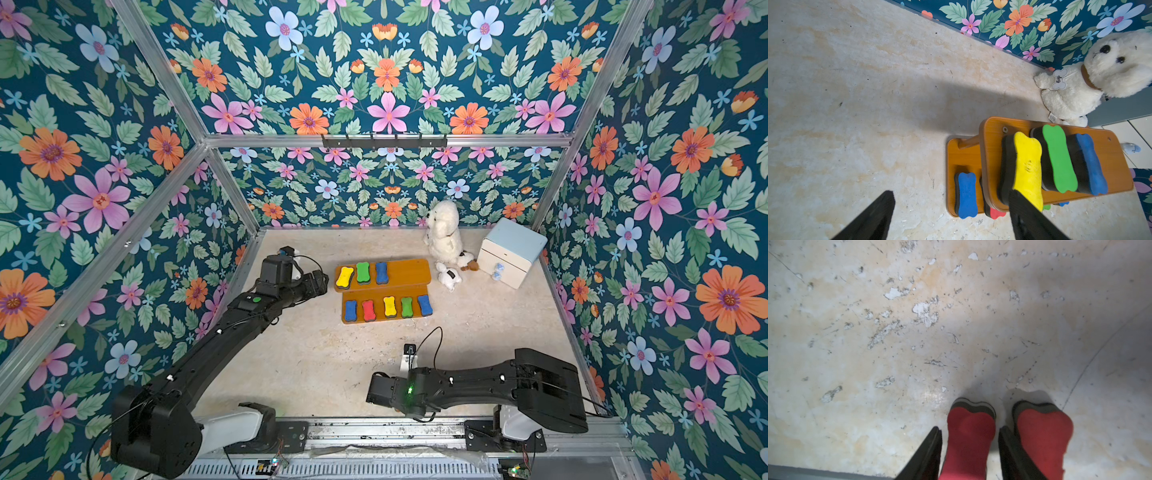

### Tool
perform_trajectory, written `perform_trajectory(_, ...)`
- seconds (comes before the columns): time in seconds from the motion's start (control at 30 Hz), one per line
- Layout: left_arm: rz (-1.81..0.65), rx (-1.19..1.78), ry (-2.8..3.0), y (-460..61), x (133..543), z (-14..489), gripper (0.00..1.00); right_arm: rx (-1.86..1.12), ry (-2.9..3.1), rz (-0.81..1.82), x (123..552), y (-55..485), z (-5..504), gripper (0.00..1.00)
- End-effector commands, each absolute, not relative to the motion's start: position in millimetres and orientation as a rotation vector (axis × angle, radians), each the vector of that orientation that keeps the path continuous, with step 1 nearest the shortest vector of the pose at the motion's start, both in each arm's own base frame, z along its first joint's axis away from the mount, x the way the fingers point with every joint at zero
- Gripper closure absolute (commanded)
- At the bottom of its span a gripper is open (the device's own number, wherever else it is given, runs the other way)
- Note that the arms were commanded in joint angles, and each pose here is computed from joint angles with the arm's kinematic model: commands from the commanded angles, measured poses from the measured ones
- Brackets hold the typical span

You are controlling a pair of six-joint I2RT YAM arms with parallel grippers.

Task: Remove the whiteboard erasers from the shelf
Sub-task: Place the whiteboard eraser at the center of the board, then pick up the whiteboard eraser from the shelf.

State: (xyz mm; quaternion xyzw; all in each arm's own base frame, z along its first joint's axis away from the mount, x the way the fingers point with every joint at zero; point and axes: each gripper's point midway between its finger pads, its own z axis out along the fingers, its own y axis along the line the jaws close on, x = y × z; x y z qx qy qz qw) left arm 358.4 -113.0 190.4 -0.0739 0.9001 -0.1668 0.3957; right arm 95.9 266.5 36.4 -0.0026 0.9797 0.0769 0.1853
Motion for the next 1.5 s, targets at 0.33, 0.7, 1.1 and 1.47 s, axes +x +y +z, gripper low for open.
perform_trajectory(0.33,-0.507,-0.180,2.251,-130.9,366.7,211.4,0.18,-0.084,2.515,0.521,172.7,316.4,139.7,0.49)
perform_trajectory(0.7,-0.471,-0.138,2.256,-138.9,379.2,222.0,0.17,-0.048,2.396,0.433,301.1,293.0,218.6,0.50)
perform_trajectory(1.1,-0.461,-0.064,2.314,-144.7,380.1,202.5,0.09,-0.183,2.392,0.326,381.1,321.9,213.4,0.33)
perform_trajectory(1.47,-0.401,-0.079,2.313,-135.3,378.8,196.1,0.06,-0.191,2.440,0.277,402.2,341.4,194.8,0.32)
